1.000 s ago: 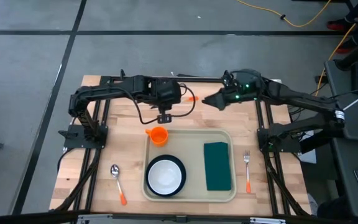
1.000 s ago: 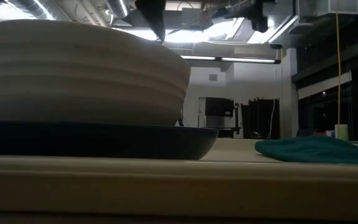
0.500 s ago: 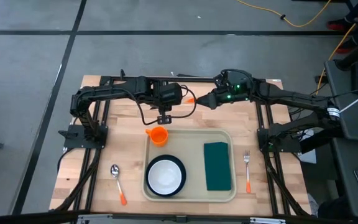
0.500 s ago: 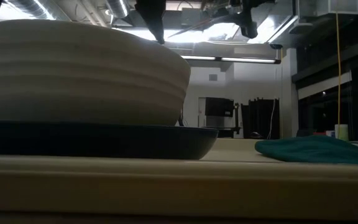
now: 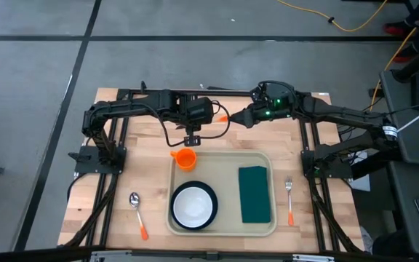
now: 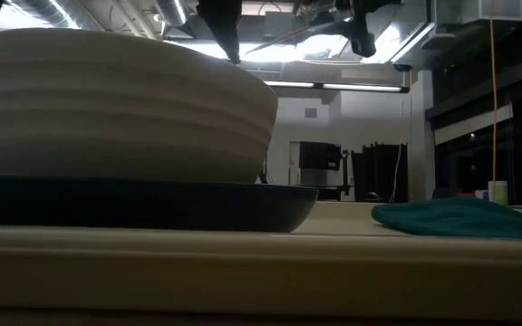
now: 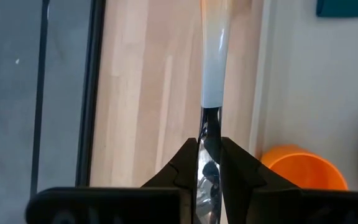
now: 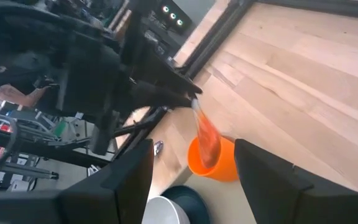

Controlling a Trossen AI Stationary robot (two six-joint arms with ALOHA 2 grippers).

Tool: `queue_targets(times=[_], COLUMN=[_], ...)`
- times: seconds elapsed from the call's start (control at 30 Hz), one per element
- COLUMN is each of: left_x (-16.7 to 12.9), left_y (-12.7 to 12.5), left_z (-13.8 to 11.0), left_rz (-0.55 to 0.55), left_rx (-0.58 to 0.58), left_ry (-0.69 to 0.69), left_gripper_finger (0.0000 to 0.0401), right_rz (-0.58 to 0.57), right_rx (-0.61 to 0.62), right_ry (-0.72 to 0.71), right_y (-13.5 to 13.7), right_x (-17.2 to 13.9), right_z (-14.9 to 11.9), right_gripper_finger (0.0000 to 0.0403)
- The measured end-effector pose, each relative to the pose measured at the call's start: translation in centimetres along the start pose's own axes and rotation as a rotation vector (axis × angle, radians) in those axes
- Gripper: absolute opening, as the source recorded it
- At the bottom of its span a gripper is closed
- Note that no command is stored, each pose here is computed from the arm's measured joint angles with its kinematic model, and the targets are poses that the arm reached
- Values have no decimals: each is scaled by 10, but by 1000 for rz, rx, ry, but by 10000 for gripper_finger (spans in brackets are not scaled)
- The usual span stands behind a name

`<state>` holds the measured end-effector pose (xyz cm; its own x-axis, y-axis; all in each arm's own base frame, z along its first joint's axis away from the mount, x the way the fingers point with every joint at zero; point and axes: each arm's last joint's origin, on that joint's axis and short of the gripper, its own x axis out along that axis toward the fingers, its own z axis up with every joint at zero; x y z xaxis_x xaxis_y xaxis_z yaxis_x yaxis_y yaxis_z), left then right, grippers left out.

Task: Set up tray
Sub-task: Put the orange knife on the green napkin

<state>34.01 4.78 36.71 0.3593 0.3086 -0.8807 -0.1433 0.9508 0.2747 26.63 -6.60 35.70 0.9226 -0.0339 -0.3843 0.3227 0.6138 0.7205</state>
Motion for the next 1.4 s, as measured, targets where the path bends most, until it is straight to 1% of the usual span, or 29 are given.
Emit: queue_targets(times=[0.17,0.33,0.43,0.67,0.8,0.93,1.4], left_x=[0,0,0,0,0,0,-1], left_y=[0,0,0,0,-1,-1,0], left_z=[1,1,2,3,3,4,5], left_rz=[1,0,-4,-9,-20,-20,-10], left_rx=[-2,-2,1,0,0,0,-4], left_ry=[-7,-9,-20,-35,-37,-38,-54], left_gripper_finger=[28,28,28,28,28,28,28], right_rz=[-18,-3,-2,19,30,30,23], right_rx=[9,6,4,-6,-10,-11,-7], right_ry=[17,3,2,-18,-28,-27,-18], right_y=[-6,-6,-6,-4,-3,-2,-3], right_x=[3,4,4,4,4,4,4], right_z=[-5,-4,-4,-2,-1,-1,-2], right_gripper_finger=[227,224,211,162,147,141,141])
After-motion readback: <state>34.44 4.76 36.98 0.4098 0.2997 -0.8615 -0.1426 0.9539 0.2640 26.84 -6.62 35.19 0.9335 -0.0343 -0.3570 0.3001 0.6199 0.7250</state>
